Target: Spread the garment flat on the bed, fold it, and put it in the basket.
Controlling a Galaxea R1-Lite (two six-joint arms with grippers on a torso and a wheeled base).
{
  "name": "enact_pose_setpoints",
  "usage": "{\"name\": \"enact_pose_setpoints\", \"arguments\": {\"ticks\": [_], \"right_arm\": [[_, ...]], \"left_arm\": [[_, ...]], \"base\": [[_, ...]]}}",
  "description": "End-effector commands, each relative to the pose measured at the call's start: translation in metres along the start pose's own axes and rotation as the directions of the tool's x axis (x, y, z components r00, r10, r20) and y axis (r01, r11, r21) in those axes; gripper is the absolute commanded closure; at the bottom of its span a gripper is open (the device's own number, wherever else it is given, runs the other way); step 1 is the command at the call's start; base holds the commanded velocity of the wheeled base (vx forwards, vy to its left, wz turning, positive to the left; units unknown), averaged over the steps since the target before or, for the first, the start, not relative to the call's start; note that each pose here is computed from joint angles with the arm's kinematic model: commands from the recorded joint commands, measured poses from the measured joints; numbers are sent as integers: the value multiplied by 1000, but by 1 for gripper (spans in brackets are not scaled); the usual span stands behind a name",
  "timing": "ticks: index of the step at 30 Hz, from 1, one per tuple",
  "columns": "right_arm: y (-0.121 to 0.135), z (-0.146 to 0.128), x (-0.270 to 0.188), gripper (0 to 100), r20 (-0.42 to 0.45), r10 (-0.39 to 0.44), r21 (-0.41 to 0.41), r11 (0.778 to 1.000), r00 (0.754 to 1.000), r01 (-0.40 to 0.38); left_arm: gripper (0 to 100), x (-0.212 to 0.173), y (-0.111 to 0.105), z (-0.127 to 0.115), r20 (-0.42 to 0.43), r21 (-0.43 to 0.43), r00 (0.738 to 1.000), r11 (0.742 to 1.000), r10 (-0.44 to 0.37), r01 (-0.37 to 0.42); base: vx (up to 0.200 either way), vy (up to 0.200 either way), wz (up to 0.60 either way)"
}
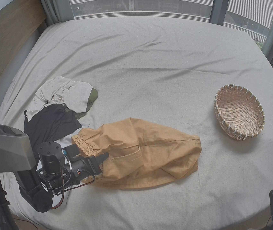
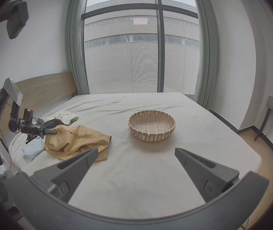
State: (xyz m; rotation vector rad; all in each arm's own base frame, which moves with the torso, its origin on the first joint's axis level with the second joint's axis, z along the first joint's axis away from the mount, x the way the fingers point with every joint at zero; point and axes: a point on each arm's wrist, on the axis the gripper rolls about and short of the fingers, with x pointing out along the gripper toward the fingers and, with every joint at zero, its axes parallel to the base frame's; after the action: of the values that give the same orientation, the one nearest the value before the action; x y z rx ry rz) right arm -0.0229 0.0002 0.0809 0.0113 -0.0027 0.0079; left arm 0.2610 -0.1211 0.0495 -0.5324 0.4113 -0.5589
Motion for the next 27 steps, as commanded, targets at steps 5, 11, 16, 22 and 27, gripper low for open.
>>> {"name": "enact_pose_setpoints", "arguments": {"ticks": [5,11,16,22,27], "right_arm": [[0,-5,0,0,-6,1,1,1000,1000,-1],[0,-5,0,0,-6,1,1,1000,1000,-1],[0,-5,0,0,-6,1,1,1000,1000,-1],[0,-5,0,0,-6,1,1,1000,1000,-1],[0,-5,0,0,-7,1,1,1000,1000,-1]], "left_arm": [[100,-9,-30,61,252,68,961,993,-114,100],[100,-15,-36,85,343,90,929,989,-138,114],[100,-17,-36,99,388,101,910,988,-148,118],[100,-15,-46,110,402,147,889,974,-218,173],[100,-12,-55,114,402,172,876,962,-266,213]], "base": [[0,0,0],[0,0,0],[0,0,0],[0,0,0],[0,0,0]]}}
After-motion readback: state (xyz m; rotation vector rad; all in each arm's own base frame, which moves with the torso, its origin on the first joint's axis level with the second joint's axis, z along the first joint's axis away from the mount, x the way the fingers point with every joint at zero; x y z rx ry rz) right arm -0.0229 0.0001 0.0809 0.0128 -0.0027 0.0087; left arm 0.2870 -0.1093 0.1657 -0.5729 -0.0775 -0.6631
